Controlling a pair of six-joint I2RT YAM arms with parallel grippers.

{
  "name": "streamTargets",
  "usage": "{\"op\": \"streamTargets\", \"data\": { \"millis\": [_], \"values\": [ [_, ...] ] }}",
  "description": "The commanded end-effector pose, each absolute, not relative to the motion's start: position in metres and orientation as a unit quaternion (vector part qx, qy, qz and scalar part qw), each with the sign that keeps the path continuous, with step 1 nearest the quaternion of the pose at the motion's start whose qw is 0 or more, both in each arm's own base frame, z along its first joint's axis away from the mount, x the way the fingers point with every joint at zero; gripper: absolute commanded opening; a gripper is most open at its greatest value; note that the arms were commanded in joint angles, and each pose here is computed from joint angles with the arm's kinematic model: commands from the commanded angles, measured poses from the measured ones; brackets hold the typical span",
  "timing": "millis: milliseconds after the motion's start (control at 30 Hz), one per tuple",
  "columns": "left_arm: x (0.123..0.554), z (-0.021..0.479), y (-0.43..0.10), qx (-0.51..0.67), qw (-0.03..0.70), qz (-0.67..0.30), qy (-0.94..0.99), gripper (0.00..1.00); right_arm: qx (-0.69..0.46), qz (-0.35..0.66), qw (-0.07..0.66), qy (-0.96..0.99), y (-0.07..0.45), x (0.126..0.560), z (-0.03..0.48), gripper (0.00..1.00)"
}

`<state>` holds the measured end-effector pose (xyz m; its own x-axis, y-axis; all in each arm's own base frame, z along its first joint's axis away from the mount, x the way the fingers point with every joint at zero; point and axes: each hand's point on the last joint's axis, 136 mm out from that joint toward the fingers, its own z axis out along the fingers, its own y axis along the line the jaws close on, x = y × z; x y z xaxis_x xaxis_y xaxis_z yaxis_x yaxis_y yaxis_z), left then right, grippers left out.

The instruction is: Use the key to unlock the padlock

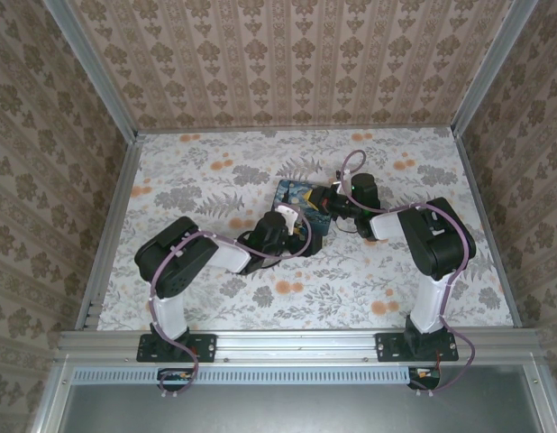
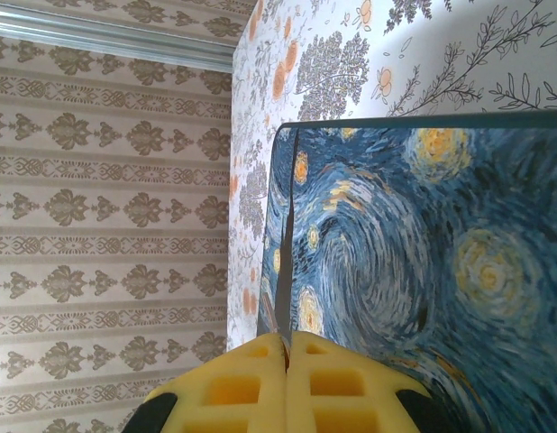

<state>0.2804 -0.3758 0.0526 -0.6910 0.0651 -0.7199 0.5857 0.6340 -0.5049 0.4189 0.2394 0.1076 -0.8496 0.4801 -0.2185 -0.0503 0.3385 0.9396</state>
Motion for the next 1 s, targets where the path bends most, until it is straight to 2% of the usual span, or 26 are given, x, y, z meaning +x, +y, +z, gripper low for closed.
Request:
{"op": "streamTargets", "data": {
  "millis": [0, 133, 333, 500, 700, 967],
  "values": [
    [0.288, 0.041, -0.372, 0.186, 0.345, -0.339, 0.855, 0.90, 0.140, 0.552, 0.229, 0.790, 0.237, 0.415, 0.091, 0.00],
    [0.289, 0.042, -0.375, 0.182, 0.348, -0.345, 0.852, 0.90, 0.142, 0.552, 0.227, 0.790, 0.237, 0.415, 0.089, 0.00],
    [0.276, 0.080, -0.396, 0.180, 0.351, -0.449, 0.802, 0.86, 0.145, 0.553, 0.227, 0.789, 0.237, 0.416, 0.088, 0.00],
    [0.274, 0.096, -0.398, 0.157, 0.353, -0.489, 0.782, 0.85, 0.145, 0.553, 0.227, 0.788, 0.237, 0.416, 0.087, 0.00],
    [0.280, 0.078, -0.392, 0.122, 0.345, -0.491, 0.791, 0.85, 0.147, 0.553, 0.228, 0.788, 0.237, 0.416, 0.087, 0.00],
    [0.287, 0.060, -0.387, 0.087, 0.340, -0.496, 0.794, 0.78, 0.148, 0.554, 0.228, 0.787, 0.236, 0.416, 0.087, 0.00]
  ]
}}
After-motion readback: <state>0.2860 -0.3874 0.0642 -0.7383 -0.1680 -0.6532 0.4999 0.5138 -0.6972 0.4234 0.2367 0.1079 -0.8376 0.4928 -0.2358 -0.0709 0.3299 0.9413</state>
